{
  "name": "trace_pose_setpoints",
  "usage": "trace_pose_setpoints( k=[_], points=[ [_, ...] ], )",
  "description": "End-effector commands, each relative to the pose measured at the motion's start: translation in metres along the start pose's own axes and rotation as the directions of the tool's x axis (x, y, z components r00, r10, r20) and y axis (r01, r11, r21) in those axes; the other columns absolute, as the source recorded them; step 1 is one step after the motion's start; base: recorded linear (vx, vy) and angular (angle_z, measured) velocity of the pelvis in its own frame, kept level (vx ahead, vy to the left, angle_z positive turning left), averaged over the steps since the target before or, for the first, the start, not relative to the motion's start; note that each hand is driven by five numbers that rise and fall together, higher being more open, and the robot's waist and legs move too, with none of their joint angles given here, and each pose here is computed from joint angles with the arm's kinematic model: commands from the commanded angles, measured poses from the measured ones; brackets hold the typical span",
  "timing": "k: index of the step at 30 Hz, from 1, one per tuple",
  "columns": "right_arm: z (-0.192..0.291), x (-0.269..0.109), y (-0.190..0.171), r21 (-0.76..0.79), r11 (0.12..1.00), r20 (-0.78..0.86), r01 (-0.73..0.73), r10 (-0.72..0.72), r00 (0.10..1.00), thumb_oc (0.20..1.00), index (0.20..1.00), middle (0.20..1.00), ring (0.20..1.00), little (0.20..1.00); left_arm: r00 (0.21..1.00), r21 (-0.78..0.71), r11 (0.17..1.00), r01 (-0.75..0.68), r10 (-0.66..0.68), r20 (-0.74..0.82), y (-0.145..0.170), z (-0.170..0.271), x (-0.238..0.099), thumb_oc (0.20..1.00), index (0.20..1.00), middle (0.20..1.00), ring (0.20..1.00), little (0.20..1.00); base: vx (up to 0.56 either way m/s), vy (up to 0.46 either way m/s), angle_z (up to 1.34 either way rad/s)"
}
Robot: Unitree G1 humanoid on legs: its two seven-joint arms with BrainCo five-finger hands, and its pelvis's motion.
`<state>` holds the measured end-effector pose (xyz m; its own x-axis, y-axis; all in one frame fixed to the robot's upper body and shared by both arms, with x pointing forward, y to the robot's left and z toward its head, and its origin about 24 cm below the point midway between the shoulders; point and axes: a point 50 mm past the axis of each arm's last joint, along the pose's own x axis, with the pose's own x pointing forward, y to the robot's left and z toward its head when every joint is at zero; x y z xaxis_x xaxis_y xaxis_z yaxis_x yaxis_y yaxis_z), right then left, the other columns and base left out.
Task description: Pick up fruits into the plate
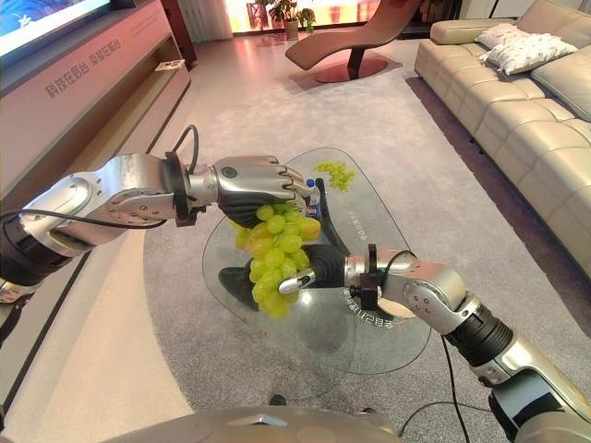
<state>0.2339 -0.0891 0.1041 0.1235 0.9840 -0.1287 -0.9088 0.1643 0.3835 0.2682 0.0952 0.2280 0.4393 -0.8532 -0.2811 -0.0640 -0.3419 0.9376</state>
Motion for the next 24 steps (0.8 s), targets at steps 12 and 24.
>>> trace_pose_setpoints(
  k=[12, 24],
  points=[
    [0.0394, 0.017, 0.0295, -0.146, 0.967, 0.115, -0.207, 0.225, 0.968, 0.2, 0.2, 0.2, 0.2, 0.2, 0.997, 0.01, 0.998, -0.057, 0.057, -0.058, 0.0164, -0.0167, -0.0054, 0.2, 0.2, 0.2, 0.2, 0.2, 0.0, 0.0, 0.0],
    [0.0386, 0.0133, 0.0231, -0.13, 0.981, 0.152, -0.146, 0.166, 0.974, 0.2, 0.2, 0.2, 0.2, 0.2, 0.994, -0.057, 0.994, -0.088, 0.083, -0.073, 0.0128, -0.0189, -0.0077, 1.0, 1.0, 1.0, 1.0, 1.0, 0.0, 0.0, 0.0]
  ],
)
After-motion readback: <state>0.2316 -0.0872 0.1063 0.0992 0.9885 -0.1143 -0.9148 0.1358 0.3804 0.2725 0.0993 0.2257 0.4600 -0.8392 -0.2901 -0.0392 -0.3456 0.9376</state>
